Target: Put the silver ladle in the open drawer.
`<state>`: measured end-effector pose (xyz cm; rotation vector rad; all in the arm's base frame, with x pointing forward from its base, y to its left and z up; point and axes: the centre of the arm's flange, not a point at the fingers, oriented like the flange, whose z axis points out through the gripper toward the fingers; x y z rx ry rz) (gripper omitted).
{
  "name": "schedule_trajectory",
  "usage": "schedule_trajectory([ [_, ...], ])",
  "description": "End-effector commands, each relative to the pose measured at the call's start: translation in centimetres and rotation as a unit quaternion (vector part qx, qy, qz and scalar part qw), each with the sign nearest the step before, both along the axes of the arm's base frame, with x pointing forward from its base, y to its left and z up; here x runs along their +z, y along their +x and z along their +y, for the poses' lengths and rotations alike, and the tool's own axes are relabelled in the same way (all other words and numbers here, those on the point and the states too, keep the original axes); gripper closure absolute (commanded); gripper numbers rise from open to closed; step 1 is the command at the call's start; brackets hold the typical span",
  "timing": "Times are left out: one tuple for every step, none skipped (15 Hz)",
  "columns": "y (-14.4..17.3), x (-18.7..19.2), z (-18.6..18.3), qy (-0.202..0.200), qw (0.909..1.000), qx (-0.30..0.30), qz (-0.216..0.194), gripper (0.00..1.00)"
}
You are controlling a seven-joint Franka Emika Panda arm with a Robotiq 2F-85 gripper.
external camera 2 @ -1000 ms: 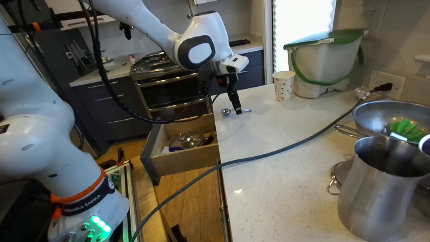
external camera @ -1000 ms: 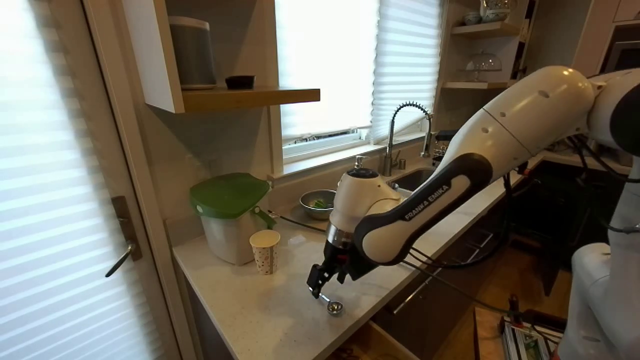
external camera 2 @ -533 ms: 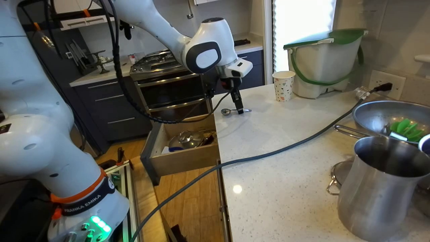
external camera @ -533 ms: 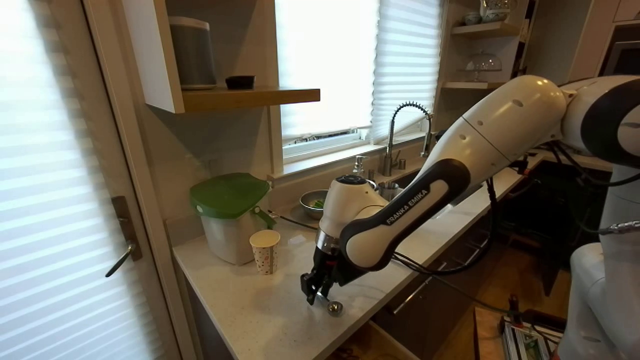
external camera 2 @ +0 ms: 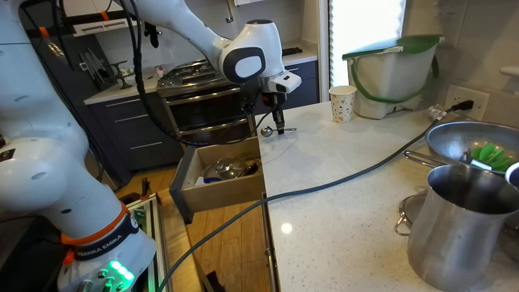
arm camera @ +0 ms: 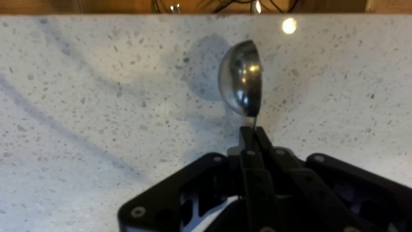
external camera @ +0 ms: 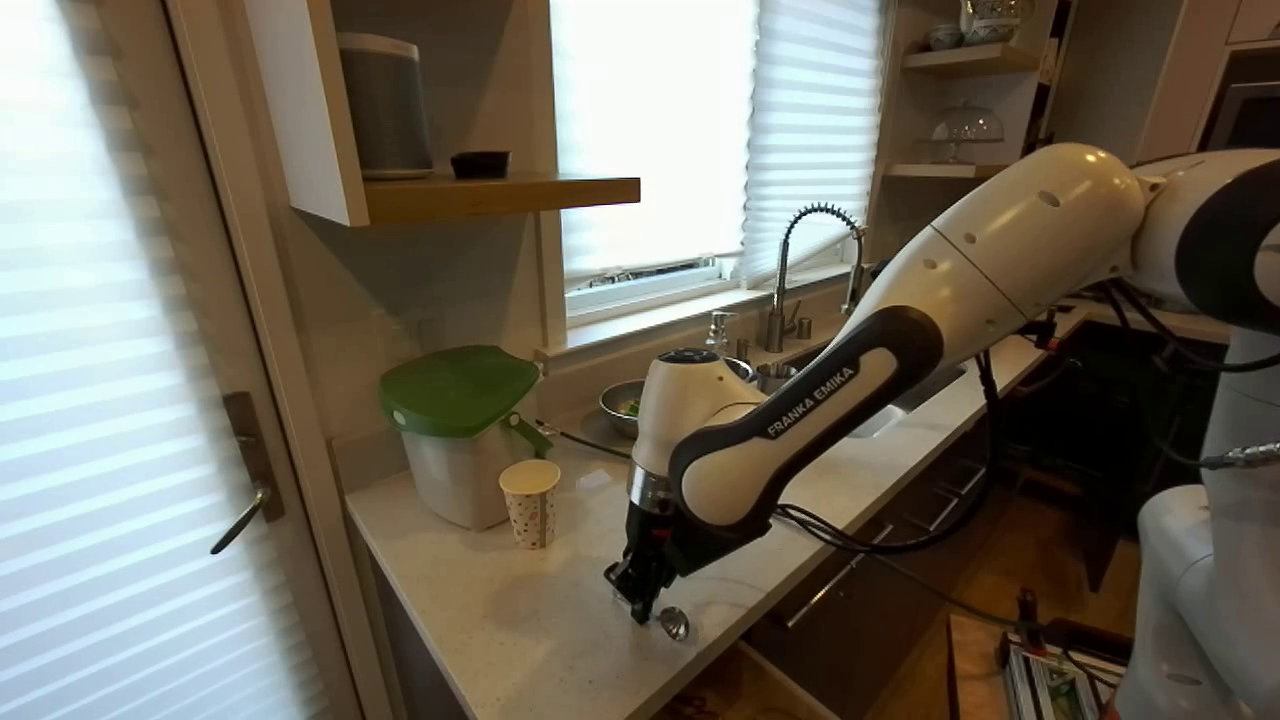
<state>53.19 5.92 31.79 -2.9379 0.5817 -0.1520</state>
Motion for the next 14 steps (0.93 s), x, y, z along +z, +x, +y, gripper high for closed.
schedule_trajectory([
  [-1.8, 2.4, 0.8, 0.017, 0.9993, 0.020, 0.025, 0.99],
  [-2.3, 2.9, 1.3, 0.019, 0.9989, 0.030, 0.029, 0.99],
  [-3.0, 3.3, 2.1, 0.021, 0.9980, 0.049, 0.034, 0.99],
  [-3.7, 3.6, 3.0, 0.022, 0.9966, 0.069, 0.038, 0.99],
  [-4.3, 3.8, 4.0, 0.024, 0.9948, 0.090, 0.043, 0.99],
  [-4.9, 3.6, 5.3, 0.023, 0.9926, 0.110, 0.046, 0.99],
  [-5.5, 3.5, 6.5, 0.023, 0.9904, 0.127, 0.050, 0.99],
  [-6.2, 2.9, 8.0, 0.021, 0.9882, 0.143, 0.050, 0.99],
  [-6.9, 2.3, 9.2, 0.019, 0.9858, 0.159, 0.052, 0.99],
  [-7.6, 1.4, 10.5, 0.015, 0.9831, 0.174, 0.054, 0.99],
  [-8.1, 0.7, 11.4, 0.011, 0.9804, 0.187, 0.061, 0.99],
  [-8.7, -0.6, 12.4, 0.000, 0.9800, 0.188, 0.066, 0.99],
  [-9.2, -1.5, 12.9, -0.005, 0.9788, 0.193, 0.069, 0.99],
  [-9.7, -2.1, 13.4, -0.006, 0.9772, 0.199, 0.074, 0.99],
])
